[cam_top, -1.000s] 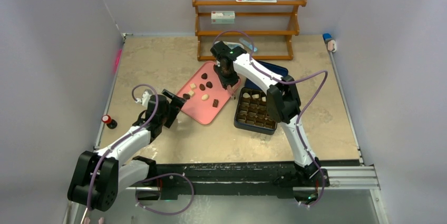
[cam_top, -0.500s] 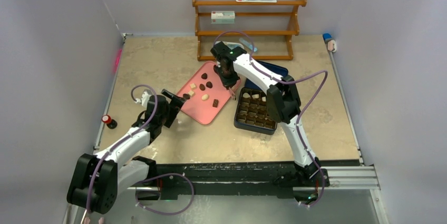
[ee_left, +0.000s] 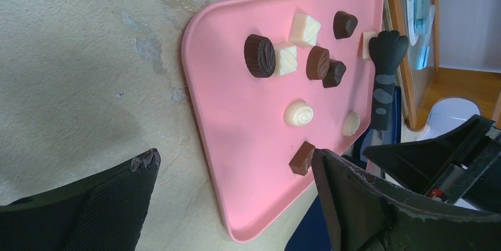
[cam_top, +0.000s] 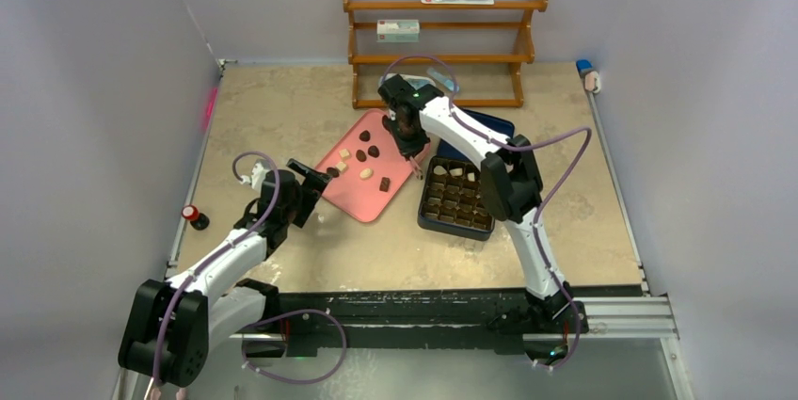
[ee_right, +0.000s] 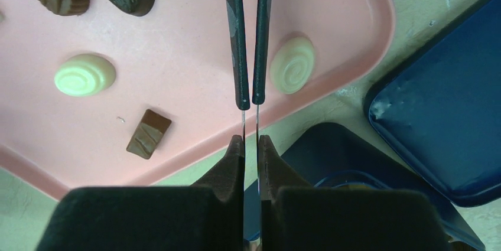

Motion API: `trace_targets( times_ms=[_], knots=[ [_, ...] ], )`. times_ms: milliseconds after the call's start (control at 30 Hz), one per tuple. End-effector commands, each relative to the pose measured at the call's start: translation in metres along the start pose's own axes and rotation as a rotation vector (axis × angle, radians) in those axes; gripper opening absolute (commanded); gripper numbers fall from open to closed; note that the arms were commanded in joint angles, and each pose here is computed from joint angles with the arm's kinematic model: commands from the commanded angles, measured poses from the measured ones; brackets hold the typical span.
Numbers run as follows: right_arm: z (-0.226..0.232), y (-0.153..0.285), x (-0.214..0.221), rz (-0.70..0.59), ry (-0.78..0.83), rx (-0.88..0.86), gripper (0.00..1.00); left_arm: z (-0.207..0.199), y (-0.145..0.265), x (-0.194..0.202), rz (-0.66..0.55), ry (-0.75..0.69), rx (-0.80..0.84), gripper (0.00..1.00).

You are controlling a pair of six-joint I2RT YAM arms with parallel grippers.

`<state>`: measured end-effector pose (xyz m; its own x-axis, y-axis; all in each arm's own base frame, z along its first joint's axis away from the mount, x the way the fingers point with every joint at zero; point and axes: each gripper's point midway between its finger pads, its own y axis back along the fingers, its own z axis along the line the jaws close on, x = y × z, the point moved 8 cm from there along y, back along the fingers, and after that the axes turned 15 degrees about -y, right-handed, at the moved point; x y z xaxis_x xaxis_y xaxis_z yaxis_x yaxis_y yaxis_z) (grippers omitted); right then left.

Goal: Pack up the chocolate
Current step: Pick up the fake chocolate from the plate.

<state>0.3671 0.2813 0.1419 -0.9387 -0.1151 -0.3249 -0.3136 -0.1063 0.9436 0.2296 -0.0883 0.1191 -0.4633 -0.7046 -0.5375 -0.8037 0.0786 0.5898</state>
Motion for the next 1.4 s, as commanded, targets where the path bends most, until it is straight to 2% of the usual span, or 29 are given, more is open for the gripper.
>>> trace_targets(
  times_ms=[0, 467, 733, 1000, 1367],
  knots=[
    [0.005, 0.042, -0.010, -0.091, -0.003, -0.065, 0.00, -0.001, 0.001, -0.003, -0.014, 0.021, 0.010, 1.00],
    [0.010, 0.062, -0.008, -0.119, 0.013, -0.073, 0.00, -0.005, 0.001, -0.006, -0.016, 0.015, 0.018, 1.00],
    [0.005, 0.089, 0.004, -0.154, 0.020, -0.063, 0.00, -0.005, 0.000, -0.005, -0.008, 0.014, 0.021, 1.00],
    [-0.017, 0.114, 0.039, -0.166, -0.028, -0.025, 0.00, -0.002, 0.000, -0.002, -0.002, 0.015, 0.021, 1.00],
    [-0.071, 0.153, 0.104, -0.238, -0.148, 0.061, 0.00, -0.003, -0.001, 0.001, 0.013, 0.013, 0.043, 1.00]
  ],
)
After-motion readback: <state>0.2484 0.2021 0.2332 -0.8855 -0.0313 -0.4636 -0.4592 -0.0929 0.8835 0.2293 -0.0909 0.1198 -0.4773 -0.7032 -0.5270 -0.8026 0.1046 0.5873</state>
